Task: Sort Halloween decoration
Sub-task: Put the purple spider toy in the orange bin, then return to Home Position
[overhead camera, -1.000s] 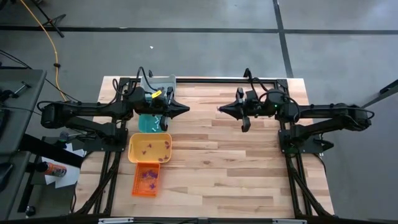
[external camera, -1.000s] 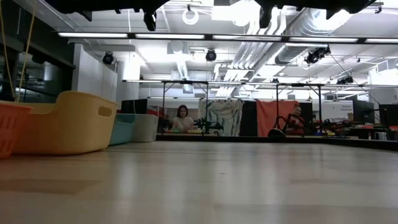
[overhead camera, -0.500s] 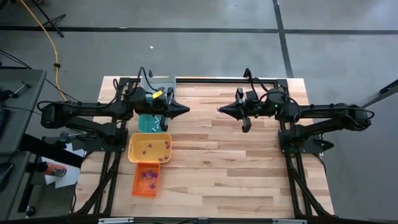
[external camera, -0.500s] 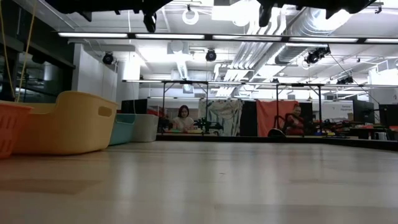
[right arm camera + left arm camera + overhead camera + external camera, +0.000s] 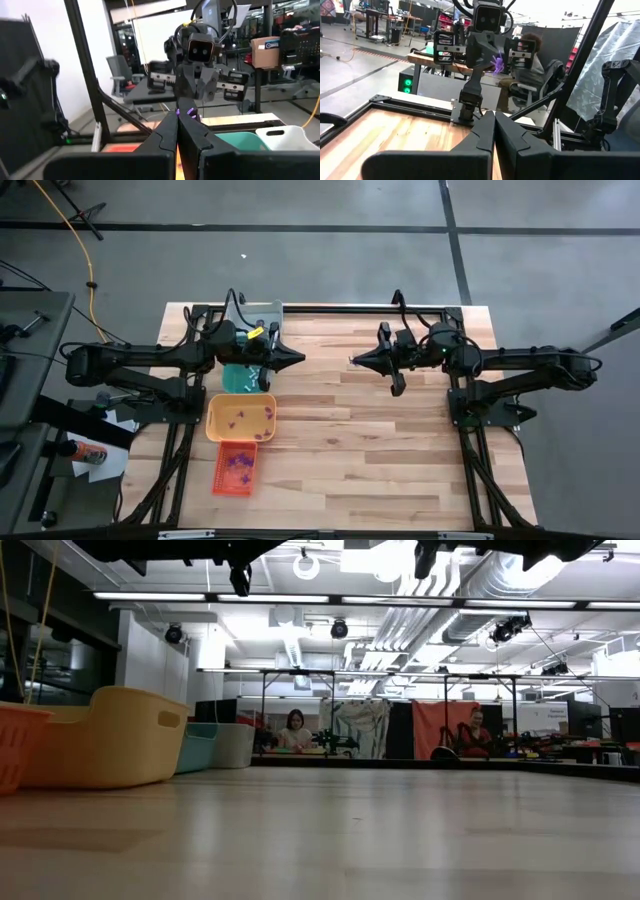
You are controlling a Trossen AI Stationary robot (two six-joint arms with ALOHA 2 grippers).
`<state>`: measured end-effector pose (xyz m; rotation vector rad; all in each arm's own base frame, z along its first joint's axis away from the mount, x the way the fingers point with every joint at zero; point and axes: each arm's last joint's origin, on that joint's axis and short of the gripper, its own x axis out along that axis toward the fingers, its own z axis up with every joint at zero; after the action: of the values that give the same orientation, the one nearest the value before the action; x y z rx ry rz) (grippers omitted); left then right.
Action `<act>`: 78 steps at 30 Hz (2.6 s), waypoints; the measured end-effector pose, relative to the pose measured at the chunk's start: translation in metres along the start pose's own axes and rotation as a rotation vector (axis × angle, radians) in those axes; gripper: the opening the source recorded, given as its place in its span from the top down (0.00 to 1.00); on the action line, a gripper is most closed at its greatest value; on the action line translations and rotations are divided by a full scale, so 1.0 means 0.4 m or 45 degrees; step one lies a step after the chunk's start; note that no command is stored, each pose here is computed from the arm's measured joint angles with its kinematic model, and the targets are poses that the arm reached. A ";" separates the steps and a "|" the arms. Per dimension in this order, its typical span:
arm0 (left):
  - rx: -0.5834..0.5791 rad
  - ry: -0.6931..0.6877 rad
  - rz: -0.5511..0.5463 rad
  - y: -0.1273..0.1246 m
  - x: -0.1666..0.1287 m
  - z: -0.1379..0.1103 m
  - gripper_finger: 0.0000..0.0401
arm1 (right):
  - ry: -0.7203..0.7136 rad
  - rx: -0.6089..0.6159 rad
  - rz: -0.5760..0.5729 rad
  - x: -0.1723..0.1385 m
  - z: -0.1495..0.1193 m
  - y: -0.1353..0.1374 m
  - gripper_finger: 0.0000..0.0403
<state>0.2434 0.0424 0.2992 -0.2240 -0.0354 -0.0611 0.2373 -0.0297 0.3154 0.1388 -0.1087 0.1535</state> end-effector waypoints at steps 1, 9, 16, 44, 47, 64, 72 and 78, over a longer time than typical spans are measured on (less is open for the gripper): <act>0.000 0.000 0.000 0.000 0.000 0.000 1.00 | 0.012 -0.020 0.002 0.000 -0.002 0.000 1.00; 0.001 -0.006 0.015 0.001 0.000 0.001 1.00 | 0.218 -0.056 0.201 0.051 -0.084 0.030 1.00; -0.002 -0.012 0.107 0.007 0.000 -0.001 1.00 | 0.434 0.030 0.392 0.138 -0.239 0.116 1.00; -0.243 0.065 -0.476 -0.075 0.005 0.001 1.00 | 0.408 0.032 0.169 0.778 -0.558 0.258 1.00; -0.243 0.065 -0.476 -0.075 0.005 0.001 1.00 | 0.466 0.032 0.118 0.799 -0.554 0.258 1.00; -0.174 0.047 -0.457 -0.065 0.003 0.004 1.00 | 0.858 -0.049 0.288 0.815 -0.400 0.280 0.56; -0.075 -0.051 -0.319 -0.010 -0.032 0.042 1.00 | 1.489 -0.161 0.283 0.611 -0.365 0.278 0.82; -0.051 -0.109 -0.239 0.020 -0.055 0.065 1.00 | 1.532 0.016 0.228 0.357 -0.321 0.262 0.95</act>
<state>0.2213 0.0574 0.3219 -0.2628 -0.1405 -0.2395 0.3732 0.1121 0.2193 0.0317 1.0814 0.3932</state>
